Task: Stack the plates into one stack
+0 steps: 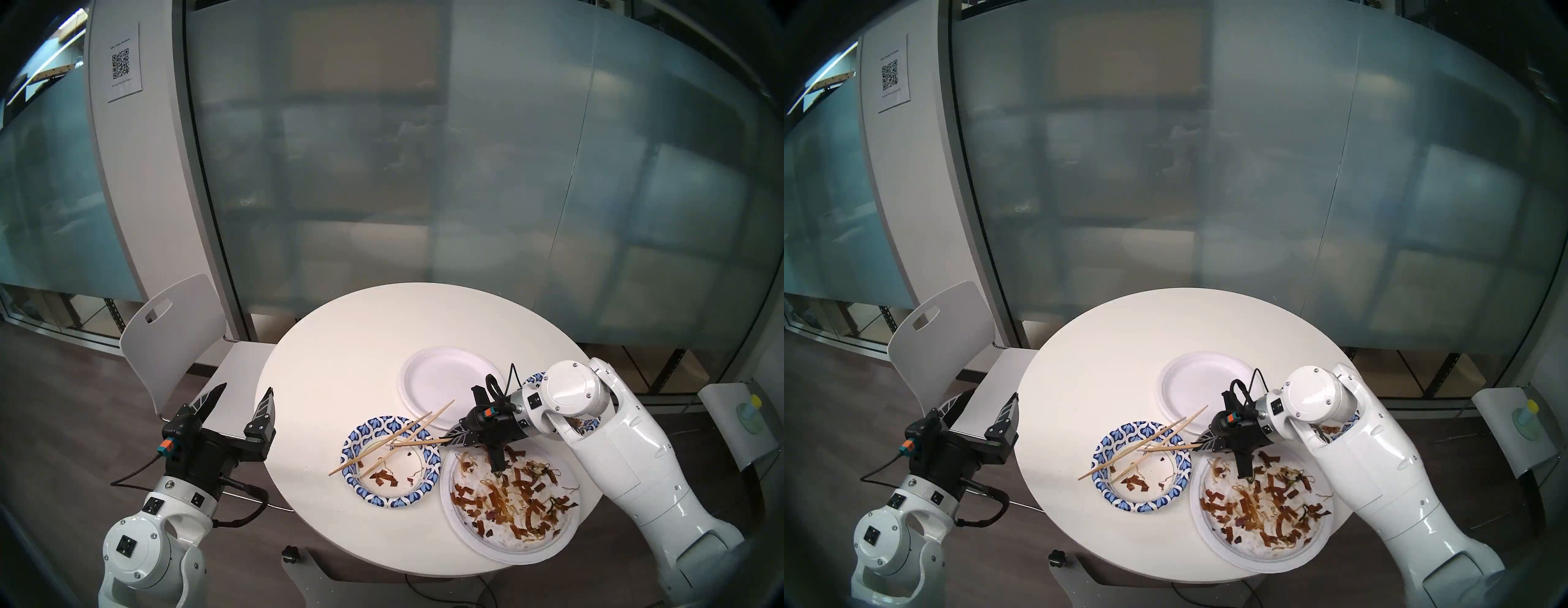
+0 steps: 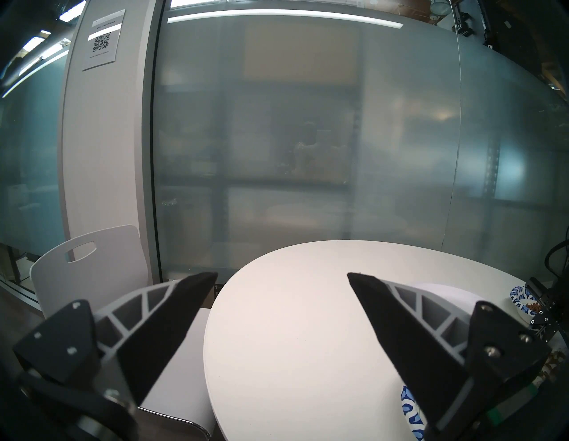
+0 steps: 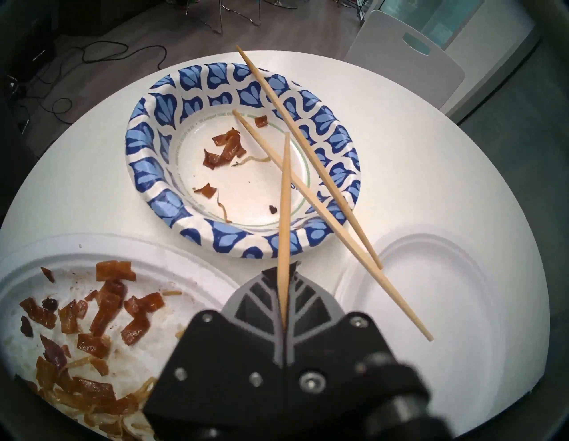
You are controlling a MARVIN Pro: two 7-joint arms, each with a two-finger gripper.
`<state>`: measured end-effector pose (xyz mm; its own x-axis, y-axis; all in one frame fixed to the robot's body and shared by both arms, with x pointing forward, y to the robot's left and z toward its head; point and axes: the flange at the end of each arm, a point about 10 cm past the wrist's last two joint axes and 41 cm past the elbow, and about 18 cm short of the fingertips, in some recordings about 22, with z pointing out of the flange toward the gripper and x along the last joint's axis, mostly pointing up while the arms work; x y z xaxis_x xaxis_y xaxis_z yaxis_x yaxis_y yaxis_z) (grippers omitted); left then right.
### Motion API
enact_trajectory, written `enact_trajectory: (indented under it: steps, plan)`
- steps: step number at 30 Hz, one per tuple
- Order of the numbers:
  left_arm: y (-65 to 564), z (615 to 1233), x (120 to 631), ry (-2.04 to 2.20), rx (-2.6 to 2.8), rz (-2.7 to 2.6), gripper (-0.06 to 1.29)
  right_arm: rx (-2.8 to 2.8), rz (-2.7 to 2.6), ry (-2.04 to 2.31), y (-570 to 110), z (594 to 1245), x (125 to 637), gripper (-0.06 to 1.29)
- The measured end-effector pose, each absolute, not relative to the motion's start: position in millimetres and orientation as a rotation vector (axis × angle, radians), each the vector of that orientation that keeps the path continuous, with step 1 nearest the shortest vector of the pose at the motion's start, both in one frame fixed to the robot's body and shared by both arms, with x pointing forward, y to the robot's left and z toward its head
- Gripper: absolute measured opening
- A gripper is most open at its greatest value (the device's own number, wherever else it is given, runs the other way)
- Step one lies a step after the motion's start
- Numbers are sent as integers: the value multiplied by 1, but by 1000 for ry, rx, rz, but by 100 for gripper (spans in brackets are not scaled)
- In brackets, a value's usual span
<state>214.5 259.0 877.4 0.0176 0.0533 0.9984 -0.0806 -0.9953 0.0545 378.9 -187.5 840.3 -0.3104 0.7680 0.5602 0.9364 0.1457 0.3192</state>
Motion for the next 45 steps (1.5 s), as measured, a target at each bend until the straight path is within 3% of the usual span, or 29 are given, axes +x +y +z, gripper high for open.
enact_trajectory:
  steps: [45]
  plan:
    - [259, 878, 214, -30, 2170, 2137, 121, -1389, -765, -2486, -133, 867, 383, -3]
